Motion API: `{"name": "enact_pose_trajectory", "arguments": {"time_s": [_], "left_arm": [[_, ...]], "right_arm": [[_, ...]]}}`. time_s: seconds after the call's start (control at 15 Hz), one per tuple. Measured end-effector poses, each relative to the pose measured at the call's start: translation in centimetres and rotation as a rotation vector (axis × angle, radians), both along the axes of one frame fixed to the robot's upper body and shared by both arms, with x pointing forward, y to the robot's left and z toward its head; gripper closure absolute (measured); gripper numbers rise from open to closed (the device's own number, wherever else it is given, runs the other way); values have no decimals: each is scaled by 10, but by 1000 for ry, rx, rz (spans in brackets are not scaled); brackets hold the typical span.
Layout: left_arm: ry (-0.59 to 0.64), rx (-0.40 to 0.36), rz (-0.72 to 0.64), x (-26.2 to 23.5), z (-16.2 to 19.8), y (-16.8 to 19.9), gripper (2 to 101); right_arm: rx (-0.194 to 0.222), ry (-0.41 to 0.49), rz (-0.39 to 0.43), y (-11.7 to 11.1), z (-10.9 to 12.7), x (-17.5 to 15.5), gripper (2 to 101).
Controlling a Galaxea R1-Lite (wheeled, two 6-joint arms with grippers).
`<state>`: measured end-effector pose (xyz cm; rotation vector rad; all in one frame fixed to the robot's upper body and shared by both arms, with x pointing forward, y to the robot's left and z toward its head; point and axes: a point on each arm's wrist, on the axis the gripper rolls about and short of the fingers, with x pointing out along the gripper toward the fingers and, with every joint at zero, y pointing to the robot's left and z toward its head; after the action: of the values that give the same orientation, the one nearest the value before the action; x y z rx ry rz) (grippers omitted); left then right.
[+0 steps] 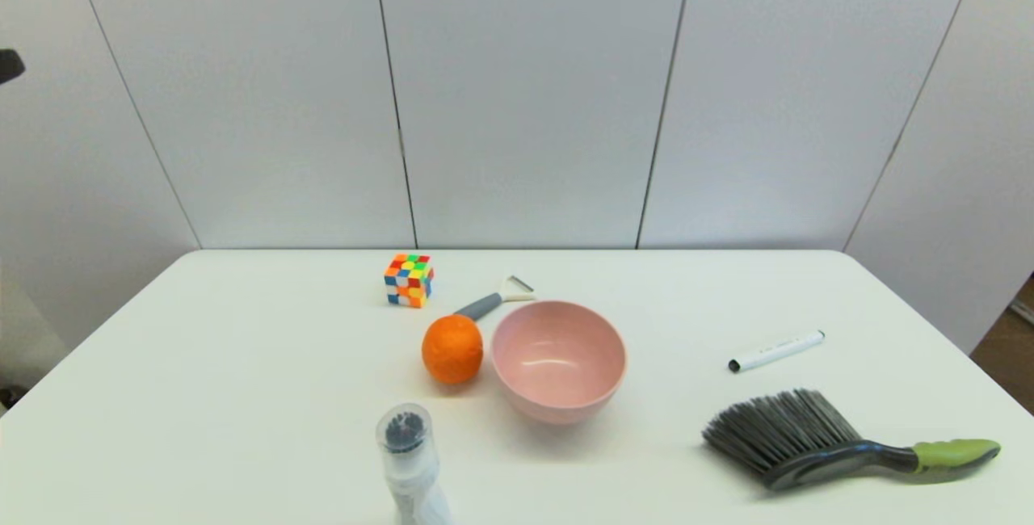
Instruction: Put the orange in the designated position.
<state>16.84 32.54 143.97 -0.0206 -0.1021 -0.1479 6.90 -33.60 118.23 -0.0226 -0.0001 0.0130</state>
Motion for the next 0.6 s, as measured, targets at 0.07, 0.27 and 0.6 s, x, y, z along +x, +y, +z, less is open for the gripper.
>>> {"name": "enact_pose_trajectory", "arguments": {"time_s": [0.07,0.27,0.6], "left_arm": [[-16,16,-7,-10,-8,1,58],[-35,44,3,-39,-38,4,55],[-69,48,27,-82,-94,7,54]], "right_arm": [[0,0,0,0,0,0,50],[0,0,0,0,0,0,50],[0,0,0,0,0,0,50]]}}
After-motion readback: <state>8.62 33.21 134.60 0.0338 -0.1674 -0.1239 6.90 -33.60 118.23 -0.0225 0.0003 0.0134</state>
